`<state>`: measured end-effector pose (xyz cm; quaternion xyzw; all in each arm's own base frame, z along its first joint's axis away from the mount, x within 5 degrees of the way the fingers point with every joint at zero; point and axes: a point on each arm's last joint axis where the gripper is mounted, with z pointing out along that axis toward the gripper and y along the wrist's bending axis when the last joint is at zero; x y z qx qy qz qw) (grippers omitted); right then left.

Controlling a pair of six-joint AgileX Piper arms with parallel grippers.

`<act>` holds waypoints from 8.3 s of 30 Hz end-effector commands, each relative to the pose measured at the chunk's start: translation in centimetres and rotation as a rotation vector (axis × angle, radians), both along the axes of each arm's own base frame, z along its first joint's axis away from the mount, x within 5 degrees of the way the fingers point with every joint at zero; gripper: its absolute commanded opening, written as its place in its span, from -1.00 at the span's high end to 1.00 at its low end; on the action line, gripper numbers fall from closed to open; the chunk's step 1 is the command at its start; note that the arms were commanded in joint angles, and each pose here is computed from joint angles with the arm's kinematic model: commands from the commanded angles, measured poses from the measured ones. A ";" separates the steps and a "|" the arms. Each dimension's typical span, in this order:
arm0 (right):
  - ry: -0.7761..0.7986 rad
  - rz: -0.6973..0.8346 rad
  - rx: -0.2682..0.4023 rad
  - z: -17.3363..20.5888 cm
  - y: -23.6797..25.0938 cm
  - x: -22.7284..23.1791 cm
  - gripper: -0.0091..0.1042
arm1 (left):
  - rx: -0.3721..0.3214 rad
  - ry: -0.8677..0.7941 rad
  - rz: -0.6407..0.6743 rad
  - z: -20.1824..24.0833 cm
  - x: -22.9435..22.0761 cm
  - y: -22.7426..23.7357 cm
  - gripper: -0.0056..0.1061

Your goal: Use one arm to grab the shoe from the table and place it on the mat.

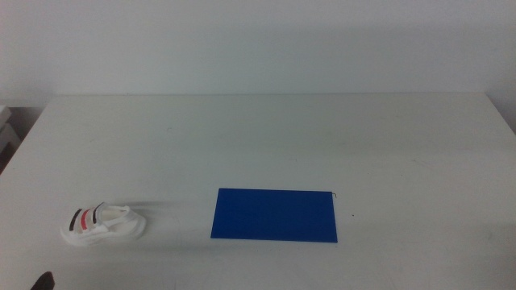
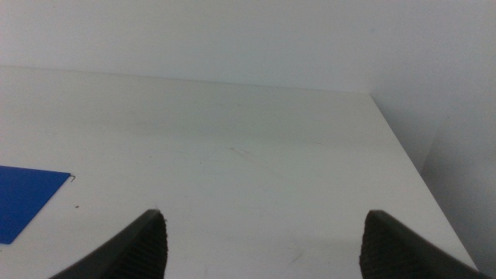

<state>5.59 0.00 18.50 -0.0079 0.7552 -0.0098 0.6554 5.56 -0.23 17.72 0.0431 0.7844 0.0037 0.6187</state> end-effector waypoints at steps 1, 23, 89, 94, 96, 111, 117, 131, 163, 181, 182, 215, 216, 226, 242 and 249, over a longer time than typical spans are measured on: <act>-0.097 -0.003 -0.018 0.7 0.0 -0.1 -0.30 | -0.024 -0.053 -0.005 1.0 0.3 -0.1 -0.78; -0.097 -0.003 -0.018 0.7 0.0 -0.1 -0.30 | 0.005 0.089 -0.005 13.4 10.5 -0.7 -0.78; -0.097 -0.003 -0.018 0.7 0.0 -0.1 -0.30 | -1.094 0.887 1.186 14.9 25.6 -1.5 -0.78; -0.097 -0.003 -0.018 0.7 0.0 -0.1 -0.30 | -1.041 0.916 1.231 13.1 26.7 -1.4 -0.78; -0.097 -0.003 -0.018 0.7 0.0 -0.1 -0.30 | -1.022 0.941 1.253 12.2 27.1 -1.4 -0.78; -0.097 -0.003 -0.018 0.7 0.0 -0.1 -0.30 | -0.987 1.112 1.348 6.7 29.4 -2.2 -0.78; -0.097 -0.003 -0.018 0.7 0.0 -0.1 -0.30 | -0.993 1.133 1.358 6.1 29.6 -2.4 -0.78; -0.097 -0.003 -0.018 0.7 0.0 -0.1 -0.30 | -1.030 1.152 1.411 5.9 27.7 -2.5 -0.78; -0.097 -0.003 -0.018 0.7 0.0 -0.1 -0.30 | -0.930 1.168 1.431 3.6 29.6 -2.8 0.93; -0.097 -0.003 -0.018 0.7 0.0 -0.1 -0.30 | -1.160 1.080 1.291 8.2 30.5 -20.1 0.93; -0.097 -0.003 -0.018 0.7 0.0 -0.1 -0.30 | -1.167 1.092 1.288 8.1 30.3 -21.3 0.93; -0.097 -0.003 -0.018 0.7 0.0 -0.1 -0.30 | -1.082 1.139 1.207 6.1 29.4 -26.7 -0.79; -0.097 -0.003 -0.018 0.7 0.0 -0.1 -0.30 | -1.092 1.133 1.195 6.7 29.3 -26.5 -0.78; -0.097 -0.003 -0.018 0.7 0.0 -0.1 -0.30 | -0.985 0.831 0.782 18.4 27.4 -20.7 -0.78; -0.097 -0.003 -0.018 0.7 0.0 -0.1 -0.30 | 0.399 0.440 0.083 29.9 22.2 -10.4 -0.78; -0.097 -0.003 -0.018 0.7 0.0 -0.1 -0.30 | 0.208 0.238 0.040 28.8 16.7 -4.1 -0.78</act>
